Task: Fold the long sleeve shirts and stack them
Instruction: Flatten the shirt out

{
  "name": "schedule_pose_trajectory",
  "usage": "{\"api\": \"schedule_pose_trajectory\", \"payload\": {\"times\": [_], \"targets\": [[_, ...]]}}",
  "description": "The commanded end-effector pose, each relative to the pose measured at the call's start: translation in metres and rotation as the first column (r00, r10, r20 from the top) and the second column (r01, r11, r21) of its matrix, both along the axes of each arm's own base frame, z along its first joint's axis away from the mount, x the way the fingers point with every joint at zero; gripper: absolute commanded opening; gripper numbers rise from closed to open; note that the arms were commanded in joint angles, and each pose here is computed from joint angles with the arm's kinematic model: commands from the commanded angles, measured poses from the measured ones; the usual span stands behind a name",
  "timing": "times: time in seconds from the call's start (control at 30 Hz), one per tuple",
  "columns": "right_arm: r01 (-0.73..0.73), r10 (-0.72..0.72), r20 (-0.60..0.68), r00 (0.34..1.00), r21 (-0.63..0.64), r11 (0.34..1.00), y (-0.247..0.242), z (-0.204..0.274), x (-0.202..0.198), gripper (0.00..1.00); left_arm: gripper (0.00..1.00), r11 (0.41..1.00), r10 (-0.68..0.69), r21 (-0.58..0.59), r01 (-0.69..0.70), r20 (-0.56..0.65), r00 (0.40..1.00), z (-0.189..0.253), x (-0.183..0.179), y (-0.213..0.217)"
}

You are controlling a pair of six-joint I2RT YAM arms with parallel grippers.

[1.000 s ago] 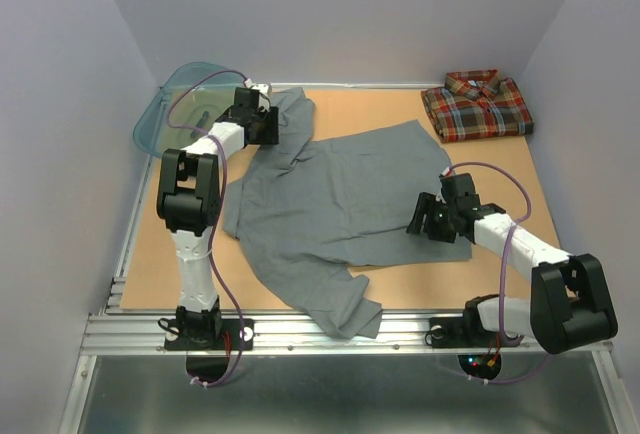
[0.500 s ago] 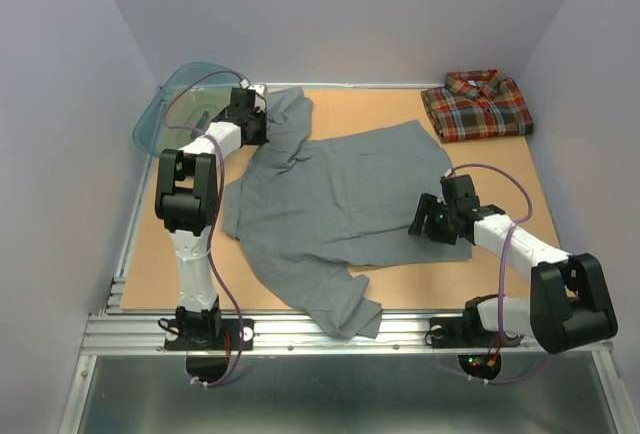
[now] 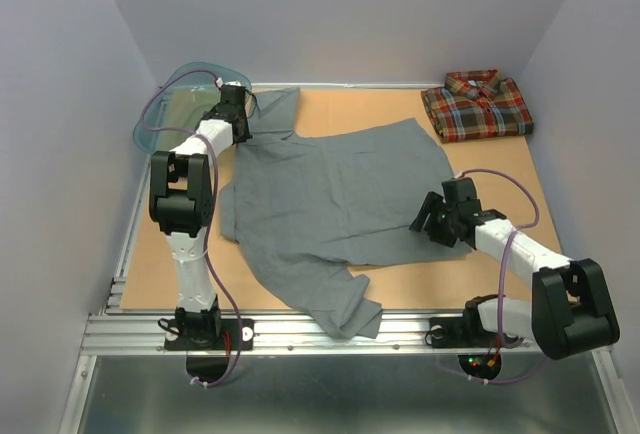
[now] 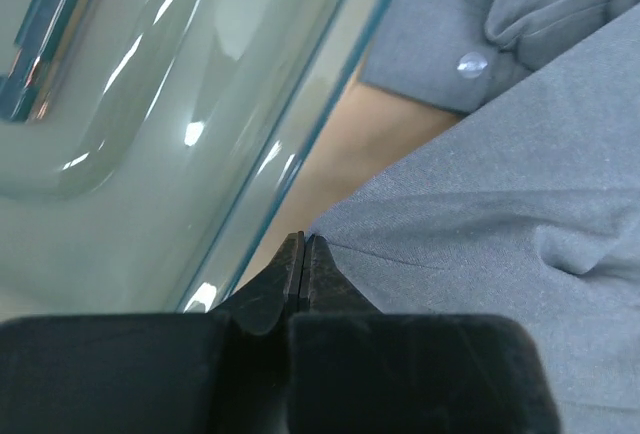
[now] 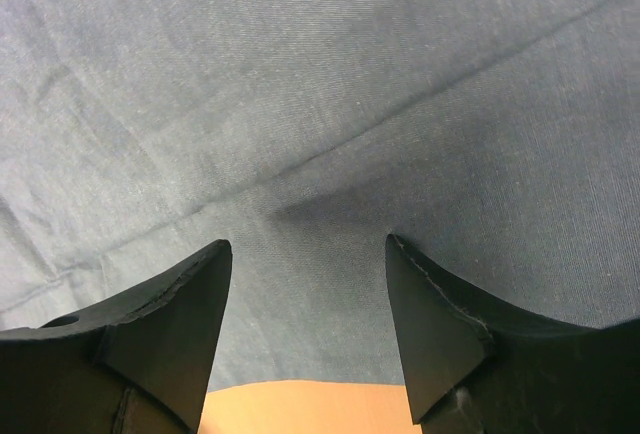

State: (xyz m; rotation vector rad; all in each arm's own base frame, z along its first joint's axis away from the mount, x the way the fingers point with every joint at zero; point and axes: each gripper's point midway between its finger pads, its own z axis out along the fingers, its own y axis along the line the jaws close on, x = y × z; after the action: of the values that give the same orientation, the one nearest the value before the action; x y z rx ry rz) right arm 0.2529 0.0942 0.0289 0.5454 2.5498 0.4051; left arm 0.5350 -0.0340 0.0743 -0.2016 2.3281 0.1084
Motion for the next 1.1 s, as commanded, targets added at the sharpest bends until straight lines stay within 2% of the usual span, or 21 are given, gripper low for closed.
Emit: {"api": "schedule_pose_trajectory", "payload": {"times": [0.0, 0.1, 0.13, 0.4, 0.43, 0.5, 0.53, 0.63, 0.7, 0.87, 1.0, 1.07], "targets": [[0.061, -0.07, -0.174, 0.982, -0.054, 0.997, -0.014, -0.034, -0.043, 0.68, 0.0, 0.986, 0.151, 0.063, -0.152, 0.025, 0.988, 0.032, -0.004, 0.028], [0.075, -0.082, -0.146, 0.986, -0.057, 0.996, -0.016, -0.025, -0.04, 0.68, 0.06, 0.983, 0.18, 0.05, -0.179, -0.013, 0.984, 0.025, -0.011, 0.028], [0.073, -0.079, -0.131, 0.988, -0.054, 0.996, -0.016, -0.021, -0.037, 0.68, 0.11, 0.983, 0.18, 0.041, -0.179, -0.016, 0.984, 0.025, -0.013, 0.026], [0.071, -0.068, 0.025, 0.997, -0.1, 0.992, -0.022, 0.028, -0.002, 0.69, 0.34, 0.972, 0.214, -0.102, -0.21, 0.031, 0.976, 0.064, -0.024, 0.011], [0.071, -0.068, 0.034, 0.997, -0.102, 0.992, -0.022, 0.031, 0.0, 0.69, 0.44, 0.971, 0.213, -0.12, -0.208, 0.027, 0.977, 0.066, -0.027, 0.009], [0.073, -0.066, 0.062, 0.996, -0.113, 0.991, -0.024, 0.039, 0.006, 0.69, 0.54, 0.967, 0.194, -0.172, -0.186, 0.029, 0.981, 0.075, -0.038, -0.001], [0.074, -0.064, 0.086, 0.994, -0.115, 0.991, -0.024, 0.047, 0.012, 0.69, 0.63, 0.962, 0.195, -0.2, -0.185, 0.031, 0.98, 0.079, -0.043, -0.005], [0.082, -0.066, 0.12, 0.991, -0.139, 0.987, -0.028, 0.058, 0.02, 0.69, 0.78, 0.959, 0.149, -0.25, -0.133, 0.044, 0.988, 0.093, -0.066, -0.024], [0.091, -0.072, 0.127, 0.989, -0.153, 0.984, -0.031, 0.06, 0.023, 0.69, 0.8, 0.955, 0.12, -0.281, -0.094, 0.077, 0.99, 0.111, -0.08, -0.035], [0.125, -0.102, 0.121, 0.987, -0.196, 0.973, -0.04, 0.056, 0.027, 0.68, 0.8, 0.949, -0.018, -0.313, 0.024, 0.022, 1.0, 0.095, -0.145, -0.085], [0.143, -0.126, 0.087, 0.988, -0.216, 0.966, -0.047, 0.045, 0.026, 0.67, 0.8, 0.943, -0.083, -0.33, 0.038, -0.122, 0.989, 0.037, -0.207, -0.1], [0.147, -0.138, 0.055, 0.989, -0.226, 0.963, -0.051, 0.037, 0.025, 0.67, 0.8, 0.937, -0.074, -0.347, 0.02, -0.143, 0.987, 0.024, -0.222, -0.101]]}}
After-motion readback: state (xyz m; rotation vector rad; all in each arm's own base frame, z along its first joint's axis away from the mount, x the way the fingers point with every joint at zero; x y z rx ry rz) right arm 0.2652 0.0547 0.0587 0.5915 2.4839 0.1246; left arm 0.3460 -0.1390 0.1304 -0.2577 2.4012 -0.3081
